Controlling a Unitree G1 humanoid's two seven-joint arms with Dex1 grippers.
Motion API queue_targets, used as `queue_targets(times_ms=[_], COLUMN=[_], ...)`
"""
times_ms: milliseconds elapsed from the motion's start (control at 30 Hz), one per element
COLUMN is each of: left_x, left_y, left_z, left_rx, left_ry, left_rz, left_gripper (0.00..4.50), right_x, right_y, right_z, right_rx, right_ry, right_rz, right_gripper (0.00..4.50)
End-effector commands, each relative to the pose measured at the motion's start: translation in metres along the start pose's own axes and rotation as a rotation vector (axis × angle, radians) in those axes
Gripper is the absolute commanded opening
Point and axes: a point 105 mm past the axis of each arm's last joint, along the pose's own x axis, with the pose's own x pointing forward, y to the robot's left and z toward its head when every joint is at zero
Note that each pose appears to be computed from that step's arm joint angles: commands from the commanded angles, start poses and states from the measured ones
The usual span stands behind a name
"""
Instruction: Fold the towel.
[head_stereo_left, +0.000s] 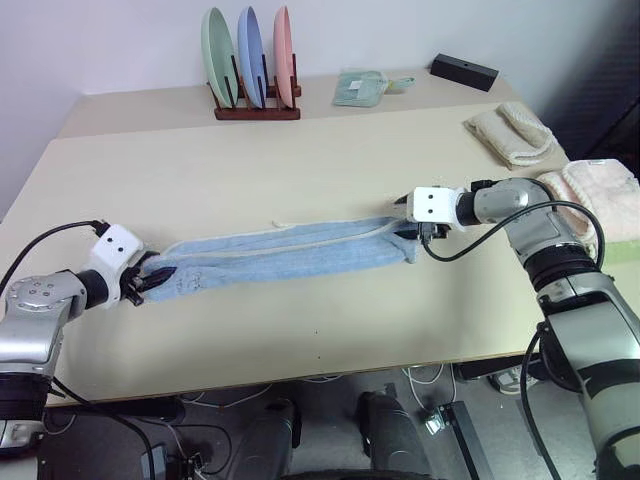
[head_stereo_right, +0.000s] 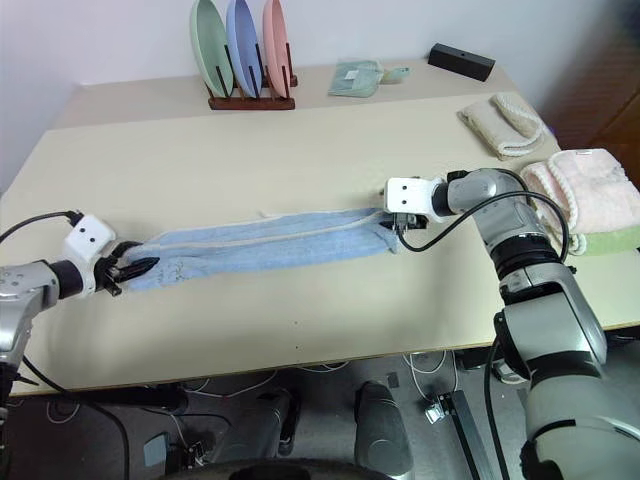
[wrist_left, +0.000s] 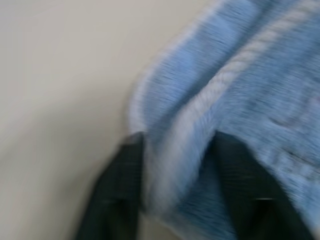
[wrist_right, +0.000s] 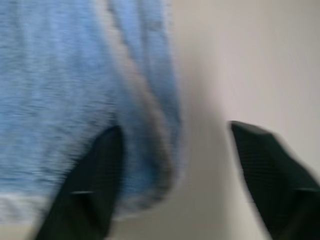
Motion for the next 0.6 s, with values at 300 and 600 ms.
queue_targets(times_ms=[300,600], left_x=[0.004,-0.018], left_y=[0.050,0.041], left_z=[0.016,0.037], left_rx=[-0.231,-0.188], left_ry=[-0.156,-0.265], left_rz=[0.396,0.352], left_gripper=[3.40,3.46], right_x=[-0.021,-0.059], right_y=[-0.048,-0.033], right_z=[-0.008,-0.006], right_rx=[0.044,0.296], right_ry=[0.050,-0.096], right_rz=[-0.350,-0.323], right_gripper=[3.91,4.48])
